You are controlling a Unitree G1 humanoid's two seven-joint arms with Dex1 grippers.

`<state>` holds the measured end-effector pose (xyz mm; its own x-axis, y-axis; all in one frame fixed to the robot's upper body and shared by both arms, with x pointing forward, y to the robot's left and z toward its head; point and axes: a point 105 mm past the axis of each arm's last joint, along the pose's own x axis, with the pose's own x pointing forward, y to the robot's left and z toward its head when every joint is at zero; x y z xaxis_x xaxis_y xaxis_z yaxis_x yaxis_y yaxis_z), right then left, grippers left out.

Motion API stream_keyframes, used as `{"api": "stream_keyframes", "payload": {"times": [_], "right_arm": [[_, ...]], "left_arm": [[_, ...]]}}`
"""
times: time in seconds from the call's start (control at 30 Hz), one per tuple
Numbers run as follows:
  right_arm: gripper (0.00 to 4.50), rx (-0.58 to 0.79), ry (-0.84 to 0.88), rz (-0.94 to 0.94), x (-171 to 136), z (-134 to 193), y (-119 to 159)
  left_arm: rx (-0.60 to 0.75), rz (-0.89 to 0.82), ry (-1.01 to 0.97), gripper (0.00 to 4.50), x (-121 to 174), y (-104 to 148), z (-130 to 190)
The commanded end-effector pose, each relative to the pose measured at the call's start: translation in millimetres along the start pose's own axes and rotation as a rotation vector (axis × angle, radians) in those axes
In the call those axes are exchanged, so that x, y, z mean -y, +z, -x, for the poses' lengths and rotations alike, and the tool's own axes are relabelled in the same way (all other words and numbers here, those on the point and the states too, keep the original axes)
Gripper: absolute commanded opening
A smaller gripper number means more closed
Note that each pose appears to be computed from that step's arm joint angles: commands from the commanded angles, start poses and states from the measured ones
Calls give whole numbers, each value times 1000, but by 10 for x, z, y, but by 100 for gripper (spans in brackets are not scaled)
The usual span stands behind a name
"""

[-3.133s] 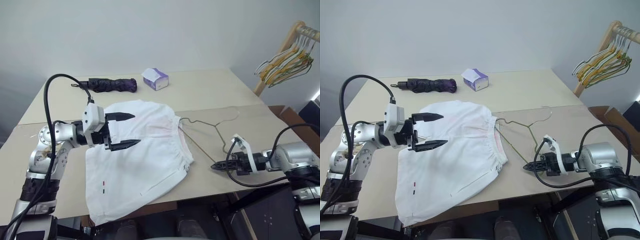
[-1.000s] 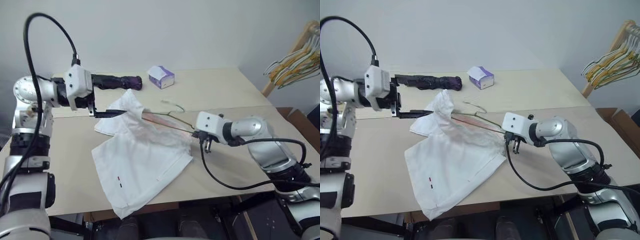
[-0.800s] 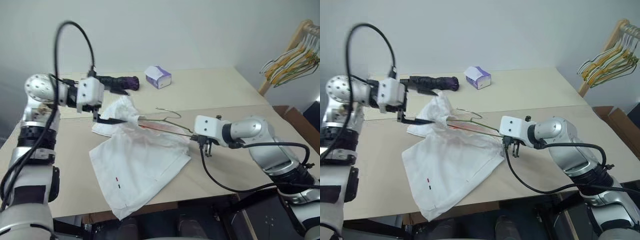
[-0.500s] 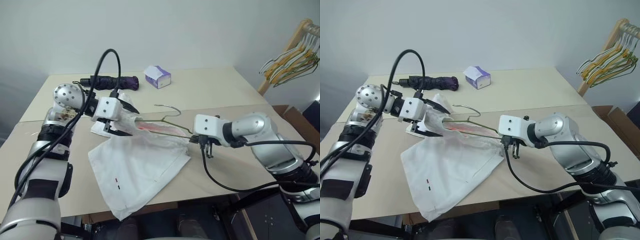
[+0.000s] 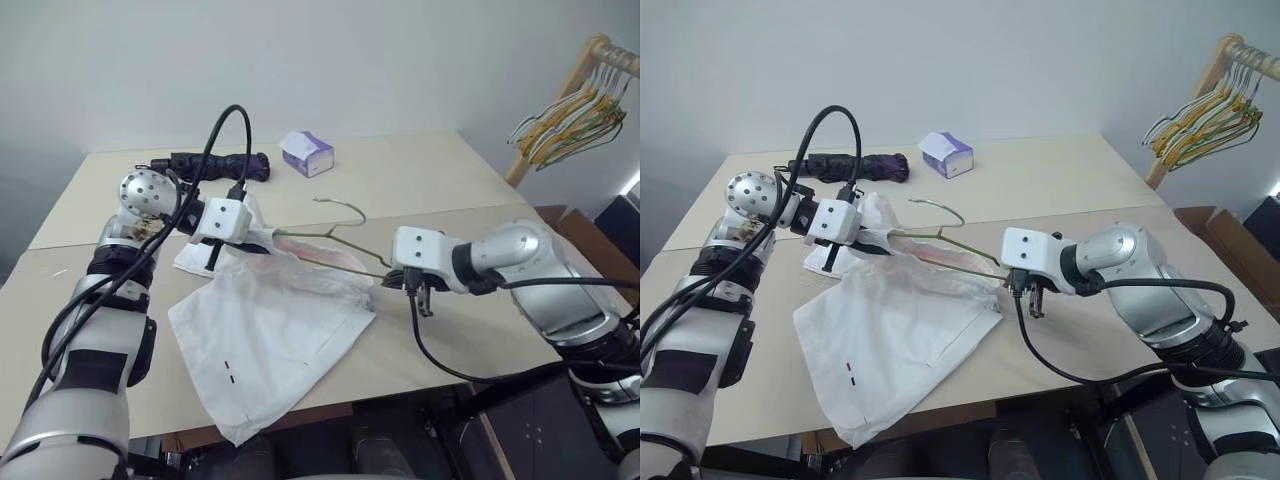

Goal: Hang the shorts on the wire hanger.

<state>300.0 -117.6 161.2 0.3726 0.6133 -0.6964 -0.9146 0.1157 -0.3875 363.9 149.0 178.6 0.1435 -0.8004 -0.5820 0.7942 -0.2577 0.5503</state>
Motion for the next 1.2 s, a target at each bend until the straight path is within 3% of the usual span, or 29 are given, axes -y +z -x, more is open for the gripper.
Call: {"api": "stream_keyframes", "payload": {"times": [0.03,0.33,0.37,0.47,0.67,0.87,0.97,1.2], "right_arm": [[116,52,-11,48,-2,117,105],[436,-15,-231,-228,180,364,-559],[443,-12,-242,-267,157,337,-637],[443,107,-300,-404,119,146,-718],[443,378,-330,-644,19,-294,-493],[443,418,-294,-733,-6,-689,-308],[385,399,-280,-751,3,-833,-317],[148,451,-269,-776,28,-798,-275]], "left_arm": [[40,-3,58,0,-122,134,128],[78,131,125,0,64,61,293],[77,142,132,0,78,52,307],[72,166,154,0,111,28,328],[71,192,170,0,180,14,328],[72,204,176,0,205,23,315],[74,205,179,0,203,29,307],[70,213,186,0,218,18,316]]}}
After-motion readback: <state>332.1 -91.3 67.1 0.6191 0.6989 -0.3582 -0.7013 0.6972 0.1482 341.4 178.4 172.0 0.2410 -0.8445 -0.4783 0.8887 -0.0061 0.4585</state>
